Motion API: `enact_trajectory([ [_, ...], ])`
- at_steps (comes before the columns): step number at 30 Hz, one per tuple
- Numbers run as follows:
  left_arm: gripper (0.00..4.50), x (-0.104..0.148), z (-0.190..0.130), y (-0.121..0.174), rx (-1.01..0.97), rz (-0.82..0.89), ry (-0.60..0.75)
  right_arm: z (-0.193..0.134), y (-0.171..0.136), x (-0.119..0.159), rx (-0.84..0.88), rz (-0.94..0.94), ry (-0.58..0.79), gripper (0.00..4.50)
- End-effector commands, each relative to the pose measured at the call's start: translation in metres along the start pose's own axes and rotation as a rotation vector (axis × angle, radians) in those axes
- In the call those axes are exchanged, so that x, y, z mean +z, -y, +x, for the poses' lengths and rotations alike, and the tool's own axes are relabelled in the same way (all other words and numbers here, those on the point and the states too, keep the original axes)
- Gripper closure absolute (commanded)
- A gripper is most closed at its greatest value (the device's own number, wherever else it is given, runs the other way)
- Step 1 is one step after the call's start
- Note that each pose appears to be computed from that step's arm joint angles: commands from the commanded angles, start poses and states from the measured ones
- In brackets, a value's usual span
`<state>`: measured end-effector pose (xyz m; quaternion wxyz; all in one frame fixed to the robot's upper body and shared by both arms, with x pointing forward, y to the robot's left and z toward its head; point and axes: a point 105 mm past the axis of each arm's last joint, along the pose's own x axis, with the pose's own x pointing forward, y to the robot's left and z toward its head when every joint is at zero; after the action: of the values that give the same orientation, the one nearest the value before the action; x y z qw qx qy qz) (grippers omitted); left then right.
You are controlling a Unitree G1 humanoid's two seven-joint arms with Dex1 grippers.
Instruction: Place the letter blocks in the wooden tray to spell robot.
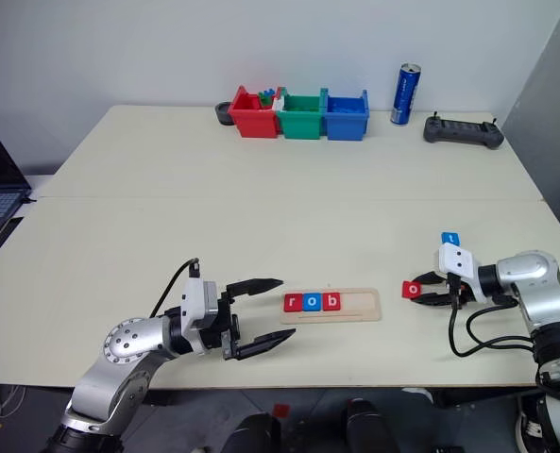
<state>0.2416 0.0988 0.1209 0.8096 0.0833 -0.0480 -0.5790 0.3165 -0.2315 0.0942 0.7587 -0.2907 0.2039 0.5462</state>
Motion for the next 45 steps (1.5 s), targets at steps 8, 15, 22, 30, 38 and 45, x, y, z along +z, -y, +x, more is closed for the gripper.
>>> enact_trajectory([
  [8, 0.00, 0.008, -0.003, 0.005, -0.002, 0.028, 0.026, -0.008, -0.021, 0.013, -0.344, 0.481, 0.011, 3.05],
  [15, 0.00, 0.008, 0.000, 0.001, -0.025, 0.031, 0.031, -0.003, -0.023, 0.021, -0.625, 0.749, -0.051, 3.05],
  [22, 0.00, 0.009, 0.001, 0.001, -0.039, 0.032, 0.033, 0.008, -0.045, 0.018, -0.735, 0.895, -0.124, 2.70],
  [30, 0.00, 0.009, 0.002, 0.001, -0.042, 0.032, 0.034, 0.016, -0.051, 0.030, -0.737, 0.878, -0.088, 0.02],
  [38, 0.00, 0.007, 0.002, 0.001, -0.038, 0.033, 0.035, -0.009, -0.008, 0.057, -0.680, 0.597, -0.045, 0.02],
  [45, 0.00, 0.006, 0.003, 0.001, -0.041, 0.032, 0.039, -0.013, -0.028, 0.072, -0.189, 0.038, 0.087, 0.02],
])
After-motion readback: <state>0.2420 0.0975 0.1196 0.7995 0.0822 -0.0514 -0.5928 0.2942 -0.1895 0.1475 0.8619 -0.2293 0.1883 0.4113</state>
